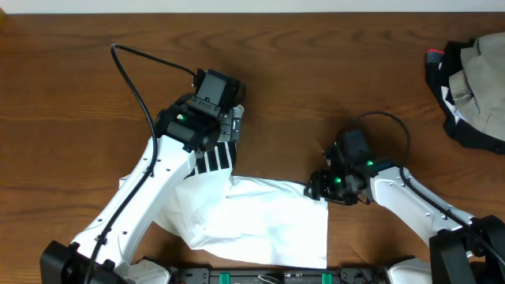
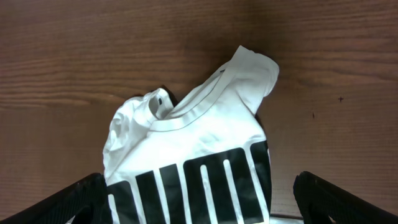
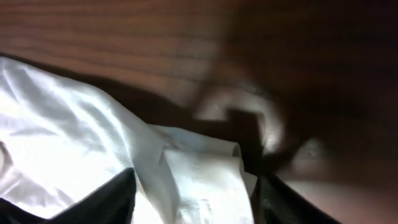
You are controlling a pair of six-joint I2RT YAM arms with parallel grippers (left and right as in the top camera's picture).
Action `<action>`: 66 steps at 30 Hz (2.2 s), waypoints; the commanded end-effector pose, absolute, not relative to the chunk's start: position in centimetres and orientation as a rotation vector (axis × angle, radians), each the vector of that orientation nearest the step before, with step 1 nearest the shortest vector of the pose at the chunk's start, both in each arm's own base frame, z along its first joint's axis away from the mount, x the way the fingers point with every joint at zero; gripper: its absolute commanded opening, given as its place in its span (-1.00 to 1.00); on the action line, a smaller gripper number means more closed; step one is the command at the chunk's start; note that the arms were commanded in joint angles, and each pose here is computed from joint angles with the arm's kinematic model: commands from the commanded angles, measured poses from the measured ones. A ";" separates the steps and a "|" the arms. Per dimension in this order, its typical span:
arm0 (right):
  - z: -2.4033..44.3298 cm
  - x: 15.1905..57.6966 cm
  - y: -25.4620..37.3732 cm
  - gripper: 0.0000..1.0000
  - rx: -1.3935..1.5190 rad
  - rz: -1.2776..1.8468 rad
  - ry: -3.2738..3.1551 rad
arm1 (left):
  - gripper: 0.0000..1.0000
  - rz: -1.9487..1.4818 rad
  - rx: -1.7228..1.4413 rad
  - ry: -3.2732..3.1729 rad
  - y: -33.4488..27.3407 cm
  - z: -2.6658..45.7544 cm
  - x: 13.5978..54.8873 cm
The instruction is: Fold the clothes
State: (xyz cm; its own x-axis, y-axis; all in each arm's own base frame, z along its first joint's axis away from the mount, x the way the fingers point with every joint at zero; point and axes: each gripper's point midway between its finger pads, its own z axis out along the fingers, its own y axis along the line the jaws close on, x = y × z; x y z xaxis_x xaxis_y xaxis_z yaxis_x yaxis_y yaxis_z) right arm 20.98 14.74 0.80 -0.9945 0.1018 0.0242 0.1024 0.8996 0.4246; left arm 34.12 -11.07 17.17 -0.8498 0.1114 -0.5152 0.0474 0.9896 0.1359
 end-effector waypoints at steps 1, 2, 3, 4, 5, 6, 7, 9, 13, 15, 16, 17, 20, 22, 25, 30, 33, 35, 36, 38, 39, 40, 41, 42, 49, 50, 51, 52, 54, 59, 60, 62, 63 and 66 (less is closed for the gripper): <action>0.6 20.7 14.8 -0.16 -0.197 -0.677 -3.051 | 0.96 0.155 0.095 2.580 -11.0 17.5 34.4; 0.6 20.7 14.8 -0.24 -0.197 -0.677 -3.052 | 0.96 0.155 0.094 2.579 -11.0 17.5 34.5; 0.6 20.7 14.8 -0.32 -0.197 -0.677 -3.052 | 0.96 0.155 0.094 2.579 -11.0 17.5 34.5; 0.6 20.8 14.8 -0.38 -0.197 -0.678 -3.053 | 0.96 0.154 0.093 2.577 -11.0 17.5 34.5; 0.6 20.8 14.8 -0.44 -0.197 -0.678 -3.053 | 0.96 0.150 0.086 2.575 -11.1 17.6 34.5; 0.6 20.8 14.8 -0.50 -0.197 -0.679 -3.054 | 0.96 0.144 0.070 2.573 -11.1 17.6 34.6; 0.6 20.8 14.8 -0.55 -0.199 -0.680 -3.055 | 0.96 0.124 0.043 2.569 -11.3 17.6 34.7; 0.6 20.9 14.9 -0.65 -0.206 -0.683 -3.057 | 0.96 0.045 0.053 2.569 -12.4 17.5 34.9; 0.7 21.1 14.9 -0.70 -0.205 -0.690 -3.063 | 0.39 -0.075 0.078 2.566 -14.4 16.9 35.8; 0.7 21.1 14.9 -0.71 -0.205 -0.689 -3.061 | -0.03 -0.107 0.087 2.571 -15.2 16.0 36.4; 0.7 21.0 14.9 -0.70 -0.205 -0.688 -3.060 | -0.12 -0.113 0.090 2.577 -15.4 15.5 36.7; 0.7 21.0 14.9 -0.70 -0.205 -0.688 -3.060 | -0.14 -0.118 0.093 2.584 -15.7 15.0 37.0; 0.7 21.0 14.9 -0.68 -0.205 -0.688 -3.060 | -0.14 -0.100 0.098 2.615 -16.1 12.9 37.7; 0.7 21.0 14.9 -0.67 -0.205 -0.688 -3.060 | -0.14 -0.085 0.101 2.640 -16.2 11.4 38.0; 0.7 21.0 14.9 -0.66 -0.205 -0.688 -3.060 | -0.13 -0.062 0.105 2.670 -16.4 9.3 38.6; 0.7 21.0 14.9 -0.64 -0.204 -0.688 -3.059 | -0.13 -0.046 0.104 2.680 -16.8 6.7 39.7; 0.7 20.9 14.9 -0.64 -0.205 -0.685 -3.057 | -0.13 -0.038 0.105 2.688 -17.0 5.3 40.2; 0.6 20.8 14.8 -0.63 -0.207 -0.680 -3.053 | -0.13 -0.003 0.100 2.692 -16.7 4.5 40.4; 0.6 20.7 14.8 -0.63 -0.208 -0.677 -3.050 | -0.13 0.020 0.097 2.695 -16.4 4.0 40.4; 0.6 20.6 14.8 -0.63 -0.209 -0.673 -3.046 | -0.13 0.055 0.096 2.704 -16.1 3.1 40.5; 0.6 20.6 14.8 -0.63 -0.209 -0.672 -3.046 | -0.12 0.078 0.094 2.709 -15.9 2.6 40.6; 0.6 20.6 14.8 -0.63 -0.209 -0.673 -3.046 | -0.13 0.094 0.104 2.719 -15.8 2.0 40.5; 0.6 20.6 14.8 -0.63 -0.209 -0.673 -3.046 | -0.12 0.101 0.117 2.727 -15.7 1.5 40.5; 0.6 20.6 14.8 -0.63 -0.209 -0.673 -3.046 | -0.12 0.110 0.126 2.738 -15.7 1.0 40.4; 0.6 20.6 14.8 -0.61 -0.209 -0.673 -3.046 | -0.12 0.162 0.195 2.740 -15.4 -0.2 40.5; 0.6 20.6 14.8 -0.61 -0.209 -0.673 -3.046 | -0.12 0.185 0.189 2.729 -15.1 -0.1 40.8; 0.6 20.6 14.8 -0.61 -0.209 -0.673 -3.046 | -0.11 0.205 0.183 2.716 -14.9 0.0 41.0; 0.6 20.6 14.8 -0.61 -0.209 -0.673 -3.046 | -0.12 0.222 0.178 2.707 -14.7 0.1 41.1; 0.6 20.6 14.8 -0.60 -0.209 -0.673 -3.046 | -0.11 0.255 0.169 2.690 -14.3 0.3 41.4; 0.6 20.6 14.8 -0.60 -0.209 -0.673 -3.046 | -0.12 0.258 0.187 2.676 -14.3 0.4 41.7; 0.6 20.6 14.8 -0.60 -0.209 -0.673 -3.046 | -0.12 0.258 0.186 2.674 -14.3 0.5 41.8; 0.6 20.6 14.8 -0.60 -0.209 -0.673 -3.046 | -0.13 0.255 0.182 2.670 -14.2 0.5 41.9; 0.6 20.6 14.8 -0.60 -0.209 -0.673 -3.046 | -0.16 0.255 0.180 2.670 -14.2 0.5 42.0; 0.6 20.6 14.8 -0.60 -0.209 -0.673 -3.046 | -0.44 0.256 0.184 2.669 -14.2 0.5 42.0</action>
State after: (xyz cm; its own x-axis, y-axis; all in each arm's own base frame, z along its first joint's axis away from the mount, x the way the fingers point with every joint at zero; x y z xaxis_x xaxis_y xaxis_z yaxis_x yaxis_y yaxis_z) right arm 20.97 14.74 0.76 -0.9912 0.1275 0.0357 0.1305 0.8962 0.4241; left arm 41.78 -14.93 0.86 -0.8880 0.1609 -0.4307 0.0895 0.9794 0.1812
